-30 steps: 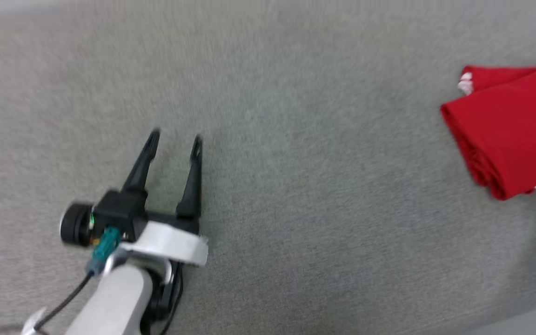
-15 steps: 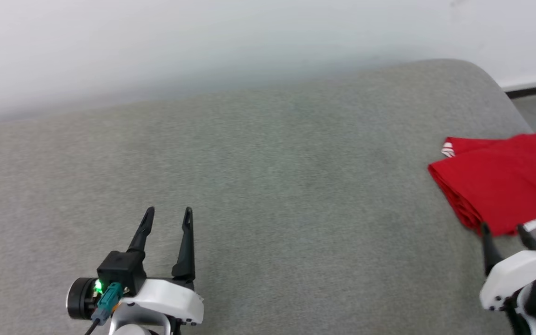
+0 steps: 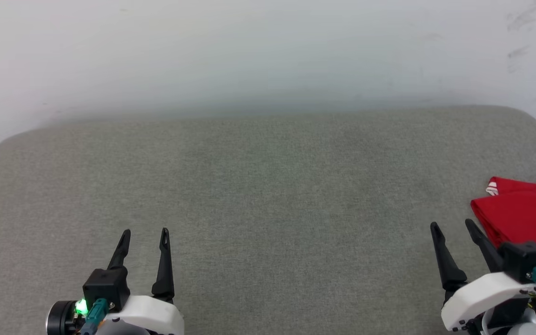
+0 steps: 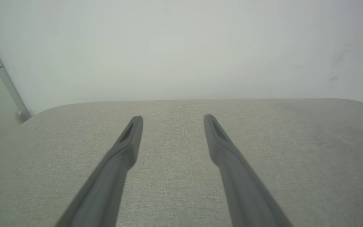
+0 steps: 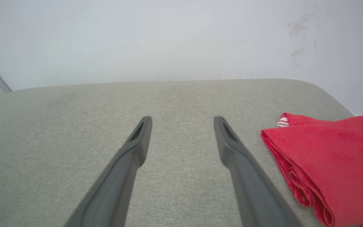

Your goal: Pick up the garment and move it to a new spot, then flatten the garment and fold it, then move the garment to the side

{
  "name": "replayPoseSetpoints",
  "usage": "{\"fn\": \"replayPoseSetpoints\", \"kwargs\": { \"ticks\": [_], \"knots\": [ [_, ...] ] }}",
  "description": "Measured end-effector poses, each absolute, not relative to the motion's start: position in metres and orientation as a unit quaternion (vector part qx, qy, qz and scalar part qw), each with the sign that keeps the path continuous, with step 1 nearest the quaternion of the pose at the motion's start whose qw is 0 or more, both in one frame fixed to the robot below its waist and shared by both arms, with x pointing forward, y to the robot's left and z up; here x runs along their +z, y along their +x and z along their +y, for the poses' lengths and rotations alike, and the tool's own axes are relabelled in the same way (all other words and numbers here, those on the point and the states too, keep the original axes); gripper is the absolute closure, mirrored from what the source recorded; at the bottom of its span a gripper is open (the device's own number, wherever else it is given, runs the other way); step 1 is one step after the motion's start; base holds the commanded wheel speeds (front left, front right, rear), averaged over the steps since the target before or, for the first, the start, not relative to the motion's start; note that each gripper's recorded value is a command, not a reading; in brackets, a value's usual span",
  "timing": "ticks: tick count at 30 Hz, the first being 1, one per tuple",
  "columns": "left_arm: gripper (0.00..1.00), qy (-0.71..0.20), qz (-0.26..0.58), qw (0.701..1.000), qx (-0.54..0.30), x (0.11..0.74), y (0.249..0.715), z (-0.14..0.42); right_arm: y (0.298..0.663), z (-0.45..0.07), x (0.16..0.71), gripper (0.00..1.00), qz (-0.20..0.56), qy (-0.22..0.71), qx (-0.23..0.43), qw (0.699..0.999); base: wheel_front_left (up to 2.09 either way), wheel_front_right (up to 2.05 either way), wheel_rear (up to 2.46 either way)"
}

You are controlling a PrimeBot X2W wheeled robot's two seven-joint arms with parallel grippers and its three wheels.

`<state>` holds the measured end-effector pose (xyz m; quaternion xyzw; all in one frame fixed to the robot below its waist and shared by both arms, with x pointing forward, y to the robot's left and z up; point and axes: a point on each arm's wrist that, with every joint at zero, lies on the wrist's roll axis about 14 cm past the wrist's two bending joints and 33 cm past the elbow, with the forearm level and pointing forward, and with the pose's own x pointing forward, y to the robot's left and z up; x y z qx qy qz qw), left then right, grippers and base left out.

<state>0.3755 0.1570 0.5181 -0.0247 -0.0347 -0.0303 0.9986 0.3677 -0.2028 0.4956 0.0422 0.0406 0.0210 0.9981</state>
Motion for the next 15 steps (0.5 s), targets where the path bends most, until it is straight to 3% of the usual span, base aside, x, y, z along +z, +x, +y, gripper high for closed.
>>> {"fn": "replayPoseSetpoints", "kwargs": {
  "ticks": [15],
  "knots": [
    [0.00, -0.026, -0.021, 0.999, -0.026, 0.508, 0.357, 0.159, 0.334, -0.187, 0.532, 0.00, -0.007, 0.040, 0.035, 0.999, 0.00, 0.00, 0.00]
  ]
}}
